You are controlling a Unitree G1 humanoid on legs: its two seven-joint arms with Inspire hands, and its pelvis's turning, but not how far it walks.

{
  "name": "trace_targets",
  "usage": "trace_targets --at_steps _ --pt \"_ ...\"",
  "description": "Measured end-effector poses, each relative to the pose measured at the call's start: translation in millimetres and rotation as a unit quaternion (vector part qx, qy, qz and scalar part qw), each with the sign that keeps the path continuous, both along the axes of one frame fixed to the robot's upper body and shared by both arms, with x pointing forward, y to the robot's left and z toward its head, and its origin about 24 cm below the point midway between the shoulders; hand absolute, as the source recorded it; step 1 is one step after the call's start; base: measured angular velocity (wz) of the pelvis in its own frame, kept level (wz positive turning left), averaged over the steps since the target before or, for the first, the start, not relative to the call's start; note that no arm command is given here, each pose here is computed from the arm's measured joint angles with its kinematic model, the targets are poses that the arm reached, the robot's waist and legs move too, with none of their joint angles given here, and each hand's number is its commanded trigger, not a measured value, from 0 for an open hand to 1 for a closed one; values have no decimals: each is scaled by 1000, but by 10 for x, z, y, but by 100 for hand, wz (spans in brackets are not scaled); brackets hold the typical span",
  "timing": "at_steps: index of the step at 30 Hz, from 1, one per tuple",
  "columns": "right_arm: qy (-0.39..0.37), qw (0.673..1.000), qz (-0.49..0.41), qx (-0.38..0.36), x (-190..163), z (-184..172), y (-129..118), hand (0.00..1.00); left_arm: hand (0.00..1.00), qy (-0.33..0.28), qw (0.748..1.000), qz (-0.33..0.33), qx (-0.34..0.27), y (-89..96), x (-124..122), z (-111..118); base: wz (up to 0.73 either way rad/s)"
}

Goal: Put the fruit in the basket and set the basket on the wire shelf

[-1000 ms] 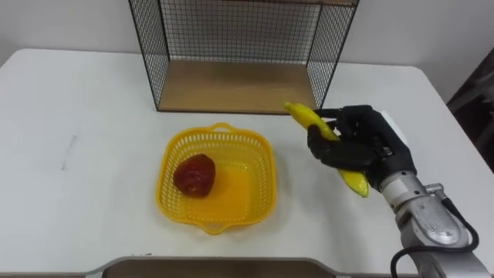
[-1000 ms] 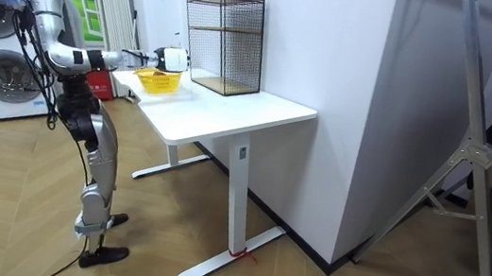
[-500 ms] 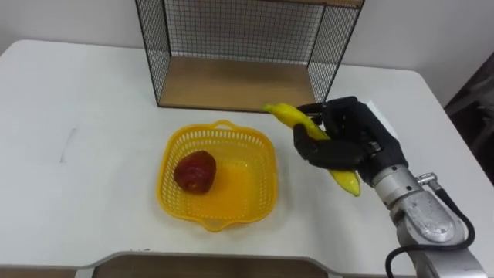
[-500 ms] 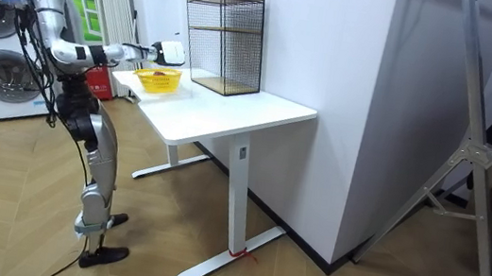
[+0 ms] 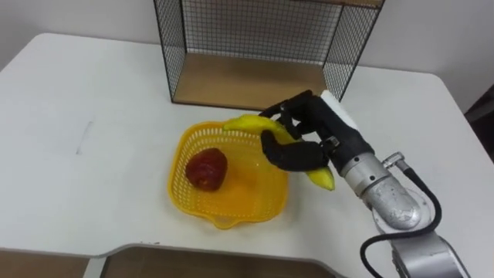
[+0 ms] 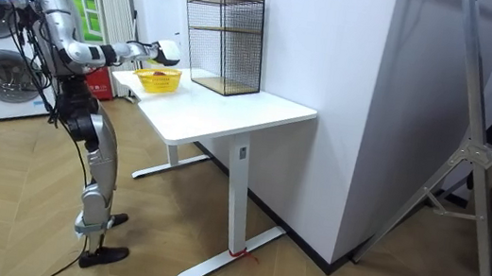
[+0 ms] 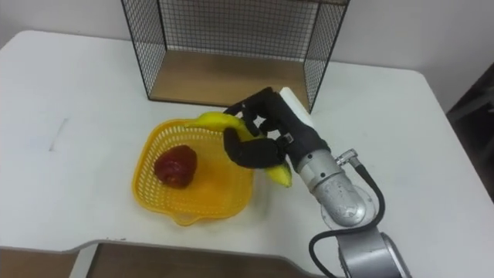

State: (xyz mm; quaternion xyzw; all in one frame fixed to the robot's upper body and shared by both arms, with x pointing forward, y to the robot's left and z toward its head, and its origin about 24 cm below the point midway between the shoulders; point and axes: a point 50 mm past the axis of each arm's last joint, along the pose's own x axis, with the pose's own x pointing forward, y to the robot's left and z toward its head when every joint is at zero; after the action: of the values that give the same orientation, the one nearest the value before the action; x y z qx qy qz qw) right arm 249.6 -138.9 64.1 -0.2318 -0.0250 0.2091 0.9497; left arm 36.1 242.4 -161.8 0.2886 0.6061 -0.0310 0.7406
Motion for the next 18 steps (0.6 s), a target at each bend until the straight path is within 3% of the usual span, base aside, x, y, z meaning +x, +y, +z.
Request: trace_targets --at_steps 2,5,6,7,8,18 --pt "5 1000 1 -4 0 -19 5 100 0 5 1000 0 1 0 -8 -2 8" --pt "11 1000 -2 -12 2 -34 -1 69 0 7 1000 0 1 1 -9 -3 8" --pt "11 1000 -3 -12 2 -37 -1 56 0 8 1000 0 1 -1 -8 -3 11" --pt "13 1000 -3 -13 3 -46 -4 11 0 8 1000 -1 2 -2 -2 -3 8" --pt "15 1000 -4 -13 3 -54 -6 0 0 8 1000 -1 2 -4 0 -3 5" --pt "42 999 -6 -22 -2 -167 1 0 0 6 1000 -3 -4 -11 63 1 2"
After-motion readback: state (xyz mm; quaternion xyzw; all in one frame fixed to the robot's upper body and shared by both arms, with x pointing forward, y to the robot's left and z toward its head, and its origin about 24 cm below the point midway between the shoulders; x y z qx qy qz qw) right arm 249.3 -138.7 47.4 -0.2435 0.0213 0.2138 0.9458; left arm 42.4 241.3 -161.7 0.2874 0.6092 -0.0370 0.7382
